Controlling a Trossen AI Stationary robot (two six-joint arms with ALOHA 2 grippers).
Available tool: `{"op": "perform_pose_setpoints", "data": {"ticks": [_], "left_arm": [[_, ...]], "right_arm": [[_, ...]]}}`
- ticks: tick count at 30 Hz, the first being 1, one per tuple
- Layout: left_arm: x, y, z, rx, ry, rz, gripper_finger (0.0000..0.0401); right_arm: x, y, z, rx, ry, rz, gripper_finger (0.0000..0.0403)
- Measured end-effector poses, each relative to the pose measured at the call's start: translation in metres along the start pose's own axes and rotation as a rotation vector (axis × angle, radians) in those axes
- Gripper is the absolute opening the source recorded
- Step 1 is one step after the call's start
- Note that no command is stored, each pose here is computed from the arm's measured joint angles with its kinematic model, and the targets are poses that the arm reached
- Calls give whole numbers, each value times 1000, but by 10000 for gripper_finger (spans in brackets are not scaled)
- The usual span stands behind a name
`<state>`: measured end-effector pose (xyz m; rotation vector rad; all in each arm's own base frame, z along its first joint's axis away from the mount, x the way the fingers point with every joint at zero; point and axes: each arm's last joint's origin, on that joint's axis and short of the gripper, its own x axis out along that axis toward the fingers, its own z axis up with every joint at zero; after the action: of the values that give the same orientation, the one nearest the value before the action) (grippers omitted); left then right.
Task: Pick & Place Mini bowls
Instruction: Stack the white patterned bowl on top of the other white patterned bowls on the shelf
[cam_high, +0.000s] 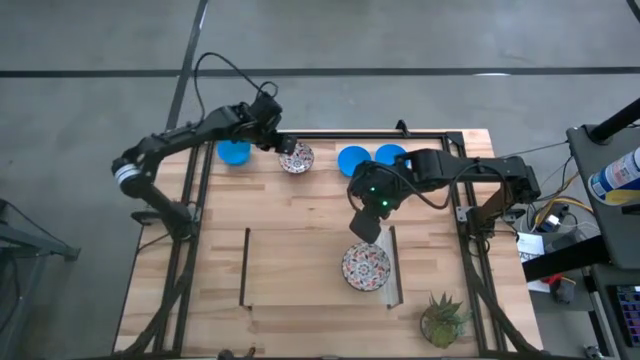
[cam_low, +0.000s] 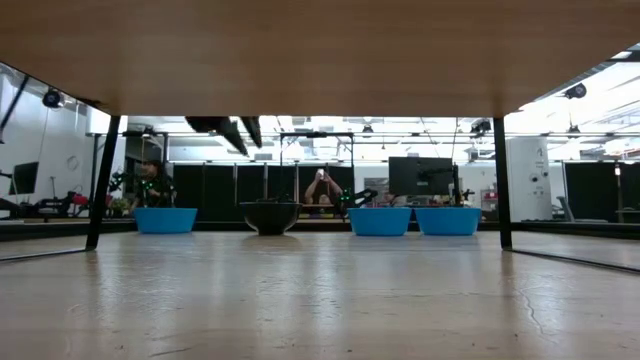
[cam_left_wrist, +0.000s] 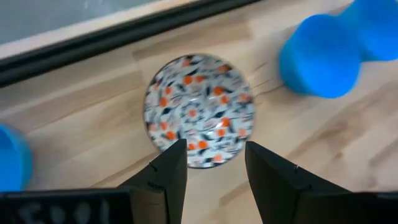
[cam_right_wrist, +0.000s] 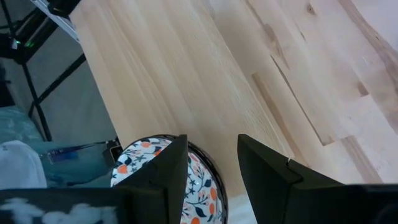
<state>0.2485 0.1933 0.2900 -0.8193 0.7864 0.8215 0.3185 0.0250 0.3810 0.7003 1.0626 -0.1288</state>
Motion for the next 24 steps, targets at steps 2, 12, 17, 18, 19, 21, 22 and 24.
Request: {"op": "perform_pose_setpoints", "data": {"ticks": [2, 12, 17, 18, 19, 21, 22, 24], "left_arm": [[9, 6, 1, -12, 32, 29, 154], [48, 20, 4, -37, 146, 79, 154], [63, 22, 2, -40, 187, 96, 154], [65, 23, 1, -41, 194, 100, 154], [67, 23, 1, -41, 199, 102, 154], [71, 23, 0, -42, 207, 107, 154], [73, 24, 0, -42, 213, 109, 154], [77, 25, -1, -43, 225, 116, 154]], "right_arm": [[0, 0, 1, 0, -6, 5, 137], [0, 0, 1, 4, -8, 4, 137], [0, 0, 1, 0, -10, 3, 137], [0, 0, 1, 0, -10, 3, 137], [0, 0, 1, 0, -10, 3, 137], [0, 0, 1, 0, -13, -1, 137], [0, 0, 1, 0, -15, -4, 137], [0, 0, 1, -1, -17, -6, 137]]}}
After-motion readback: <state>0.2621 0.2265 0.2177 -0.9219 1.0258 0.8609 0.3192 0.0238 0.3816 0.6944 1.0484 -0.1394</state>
